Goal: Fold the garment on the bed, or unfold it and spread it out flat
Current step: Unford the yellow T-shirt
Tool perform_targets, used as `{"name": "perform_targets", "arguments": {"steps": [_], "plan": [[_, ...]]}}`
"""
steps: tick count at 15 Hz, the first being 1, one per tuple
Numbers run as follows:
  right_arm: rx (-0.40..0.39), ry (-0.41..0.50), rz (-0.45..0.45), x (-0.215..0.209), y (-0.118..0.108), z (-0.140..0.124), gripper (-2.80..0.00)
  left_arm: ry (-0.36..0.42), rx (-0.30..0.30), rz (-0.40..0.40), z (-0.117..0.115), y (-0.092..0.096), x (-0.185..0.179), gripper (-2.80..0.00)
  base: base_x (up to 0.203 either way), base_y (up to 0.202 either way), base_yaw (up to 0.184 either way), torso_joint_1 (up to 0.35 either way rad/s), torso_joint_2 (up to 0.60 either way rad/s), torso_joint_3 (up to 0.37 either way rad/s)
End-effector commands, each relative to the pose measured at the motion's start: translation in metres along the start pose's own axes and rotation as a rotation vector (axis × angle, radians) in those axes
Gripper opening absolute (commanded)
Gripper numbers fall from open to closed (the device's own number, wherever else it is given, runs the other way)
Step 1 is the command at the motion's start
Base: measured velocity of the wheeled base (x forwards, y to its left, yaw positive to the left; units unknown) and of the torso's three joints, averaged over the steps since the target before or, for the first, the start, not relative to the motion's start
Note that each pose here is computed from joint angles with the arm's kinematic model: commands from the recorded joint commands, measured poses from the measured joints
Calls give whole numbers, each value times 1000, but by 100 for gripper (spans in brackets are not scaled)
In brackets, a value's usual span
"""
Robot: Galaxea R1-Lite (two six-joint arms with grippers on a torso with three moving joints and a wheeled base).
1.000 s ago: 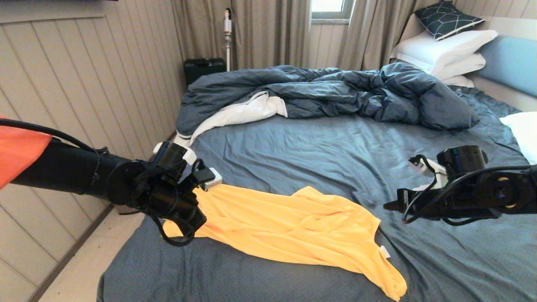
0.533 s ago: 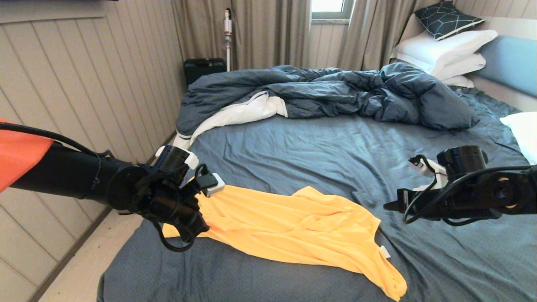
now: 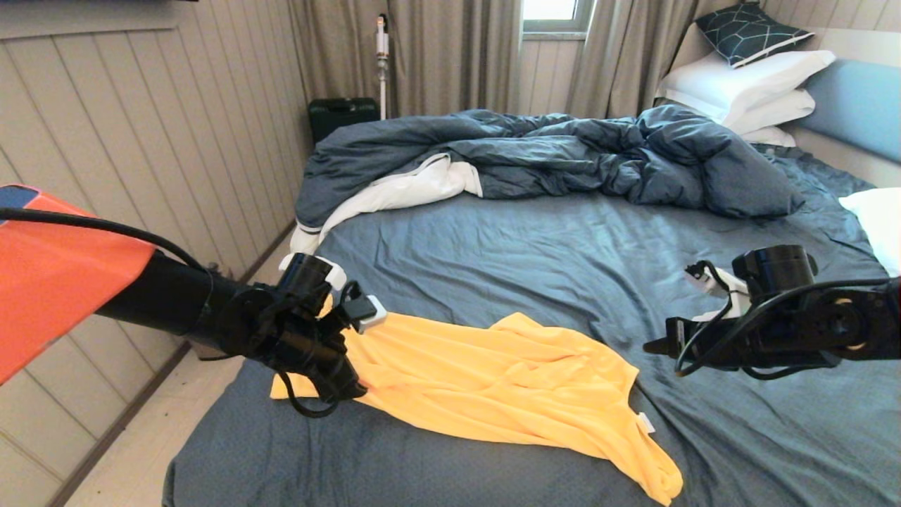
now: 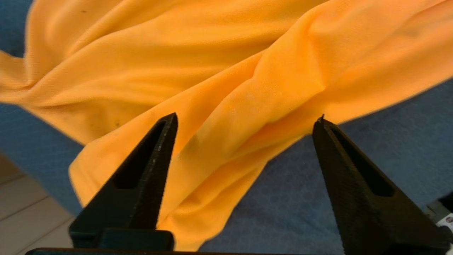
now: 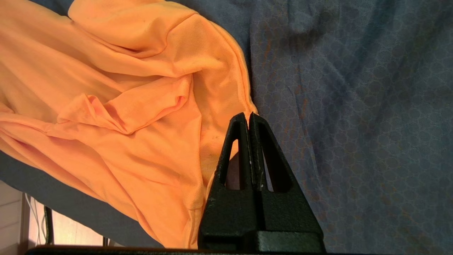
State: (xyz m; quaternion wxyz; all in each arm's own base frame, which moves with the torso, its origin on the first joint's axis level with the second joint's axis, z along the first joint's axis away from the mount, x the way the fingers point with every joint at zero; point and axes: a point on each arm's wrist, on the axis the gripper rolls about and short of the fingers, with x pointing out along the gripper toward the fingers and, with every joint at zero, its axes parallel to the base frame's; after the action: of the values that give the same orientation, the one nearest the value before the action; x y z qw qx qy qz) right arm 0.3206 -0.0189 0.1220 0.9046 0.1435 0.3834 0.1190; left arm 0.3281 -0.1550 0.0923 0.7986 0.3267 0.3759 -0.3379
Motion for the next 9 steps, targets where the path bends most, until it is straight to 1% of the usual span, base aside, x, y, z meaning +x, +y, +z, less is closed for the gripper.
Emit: {"name": "perform_targets", "arguments": {"steps": [1, 2, 3, 9], "plan": [[0, 2, 3, 2, 0, 0, -280, 23, 1, -16, -3, -1, 11, 0, 0, 0, 0, 0, 0, 0], [-2, -4, 4, 2, 0, 0, -280, 27, 2, -18, -4, -2, 11, 0, 0, 0, 0, 0, 0, 0], [-3, -6, 4, 2, 0, 0, -280, 28, 2, -19, -4, -2, 12, -280, 0, 0, 0, 0, 0, 0], [-3, -6, 5, 2, 0, 0, -280, 17, 0, -13, -4, -2, 4, -280, 0, 0, 0, 0, 0, 0]]}}
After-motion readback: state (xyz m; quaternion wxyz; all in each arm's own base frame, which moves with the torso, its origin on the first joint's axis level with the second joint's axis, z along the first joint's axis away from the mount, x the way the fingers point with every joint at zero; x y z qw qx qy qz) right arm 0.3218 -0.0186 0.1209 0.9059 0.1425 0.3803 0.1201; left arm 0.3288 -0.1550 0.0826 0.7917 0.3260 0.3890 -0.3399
